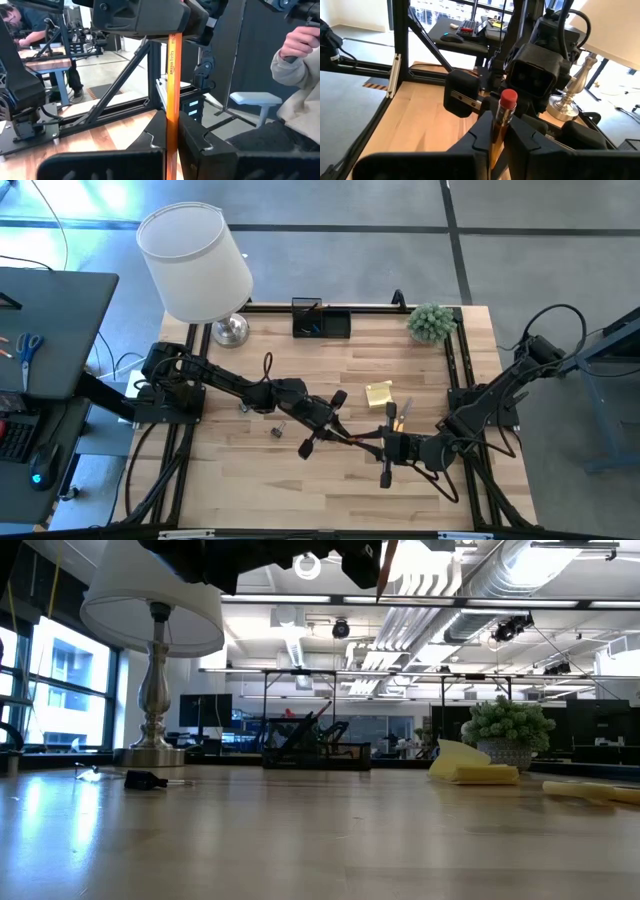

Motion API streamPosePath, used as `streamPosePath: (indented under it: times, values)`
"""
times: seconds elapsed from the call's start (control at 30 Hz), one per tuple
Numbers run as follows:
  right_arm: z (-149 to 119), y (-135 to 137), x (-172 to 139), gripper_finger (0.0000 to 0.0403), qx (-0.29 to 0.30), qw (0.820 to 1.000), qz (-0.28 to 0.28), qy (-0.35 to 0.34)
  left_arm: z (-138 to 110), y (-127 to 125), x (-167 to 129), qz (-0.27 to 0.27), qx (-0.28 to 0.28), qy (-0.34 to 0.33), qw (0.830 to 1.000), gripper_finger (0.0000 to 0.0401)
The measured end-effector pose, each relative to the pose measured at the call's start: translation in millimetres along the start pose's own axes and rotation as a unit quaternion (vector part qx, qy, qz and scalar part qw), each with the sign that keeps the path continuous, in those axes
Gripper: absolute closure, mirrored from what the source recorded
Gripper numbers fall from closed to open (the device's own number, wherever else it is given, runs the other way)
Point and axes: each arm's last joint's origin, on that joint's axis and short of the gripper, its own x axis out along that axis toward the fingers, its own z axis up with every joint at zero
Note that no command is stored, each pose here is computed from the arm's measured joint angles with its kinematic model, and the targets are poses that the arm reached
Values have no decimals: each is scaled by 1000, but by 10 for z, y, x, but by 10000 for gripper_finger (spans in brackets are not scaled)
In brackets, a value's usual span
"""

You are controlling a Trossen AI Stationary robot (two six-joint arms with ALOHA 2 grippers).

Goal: Pick and place office supplies into organizer
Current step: Put the orange pencil into the black desk organizer

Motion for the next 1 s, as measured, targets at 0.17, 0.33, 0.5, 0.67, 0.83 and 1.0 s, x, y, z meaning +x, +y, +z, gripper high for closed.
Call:
streamPosePath:
  times: [0.17,0.33,0.5,0.67,0.83,1.0]
  values:
    - [-3,-34,32,393,-1,1000,-5,2,1,0,-1,-3,-1,-1,1000,389]
    - [-13,-55,60,394,-3,1000,1,6,-1,0,-2,-4,-7,0,1000,353]
    - [-20,-69,60,396,-3,1000,-23,9,-30,16,-2,26,-27,16,999,324]
    - [-86,-108,76,396,10,998,-50,34,14,64,-89,49,-38,52,997,292]
    - [-170,-166,89,396,13,994,-88,64,150,140,-325,74,-65,115,988,268]
    - [-187,-327,105,396,1,986,-151,77,327,123,-570,113,-80,163,977,266]
